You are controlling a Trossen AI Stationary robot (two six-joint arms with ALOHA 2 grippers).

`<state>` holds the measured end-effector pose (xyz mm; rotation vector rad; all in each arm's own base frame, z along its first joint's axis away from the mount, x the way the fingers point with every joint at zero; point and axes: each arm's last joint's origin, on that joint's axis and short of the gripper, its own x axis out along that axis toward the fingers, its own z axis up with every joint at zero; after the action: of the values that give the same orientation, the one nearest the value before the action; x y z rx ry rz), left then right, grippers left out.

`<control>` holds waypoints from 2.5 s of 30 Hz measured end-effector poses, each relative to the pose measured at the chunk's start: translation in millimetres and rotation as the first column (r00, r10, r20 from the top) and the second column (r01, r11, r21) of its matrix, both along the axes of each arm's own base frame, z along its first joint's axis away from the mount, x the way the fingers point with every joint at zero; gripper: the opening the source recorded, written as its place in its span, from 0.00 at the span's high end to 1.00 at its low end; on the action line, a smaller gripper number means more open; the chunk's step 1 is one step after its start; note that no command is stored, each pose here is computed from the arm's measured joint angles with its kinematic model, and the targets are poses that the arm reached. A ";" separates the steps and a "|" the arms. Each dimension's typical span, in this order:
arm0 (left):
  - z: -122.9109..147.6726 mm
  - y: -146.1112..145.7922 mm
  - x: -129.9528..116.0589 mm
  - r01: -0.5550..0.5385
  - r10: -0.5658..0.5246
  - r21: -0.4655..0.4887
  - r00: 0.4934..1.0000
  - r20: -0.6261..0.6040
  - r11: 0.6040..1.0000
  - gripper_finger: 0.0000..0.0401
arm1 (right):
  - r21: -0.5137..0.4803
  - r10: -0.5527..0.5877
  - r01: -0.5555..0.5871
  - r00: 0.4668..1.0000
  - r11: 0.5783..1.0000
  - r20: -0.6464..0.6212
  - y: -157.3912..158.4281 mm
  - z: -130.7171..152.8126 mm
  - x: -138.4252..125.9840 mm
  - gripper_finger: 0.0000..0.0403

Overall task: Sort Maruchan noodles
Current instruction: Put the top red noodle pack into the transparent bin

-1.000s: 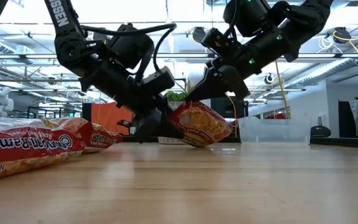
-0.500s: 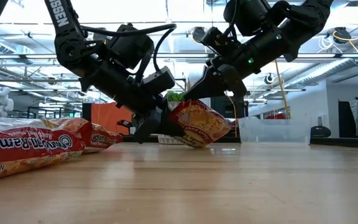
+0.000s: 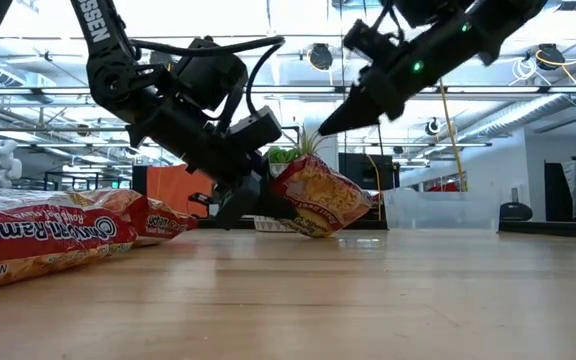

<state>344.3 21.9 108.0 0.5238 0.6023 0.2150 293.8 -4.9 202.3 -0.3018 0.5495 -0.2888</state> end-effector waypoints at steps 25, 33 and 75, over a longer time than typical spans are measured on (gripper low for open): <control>31.1 -1.0 -2.6 -0.016 0.028 -0.104 0.993 0.114 0.994 0.64 | 0.095 0.052 -0.044 0.995 0.995 -0.082 2.9 -1.4 -10.2 0.29; 32.2 -3.5 -0.7 0.059 -0.042 -0.144 0.992 0.120 0.988 0.64 | 0.026 0.087 -0.085 0.990 0.996 -0.112 2.3 -29.7 9.5 0.30; 78.4 -34.7 -15.4 -0.135 0.146 -0.063 0.963 0.225 0.989 0.19 | -0.093 -0.057 0.045 0.990 0.995 -0.130 -5.7 -1.0 -12.7 0.67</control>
<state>329.0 -12.7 186.4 0.4035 0.4179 0.3893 281.1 -10.6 201.3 -0.3964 0.6771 -0.3457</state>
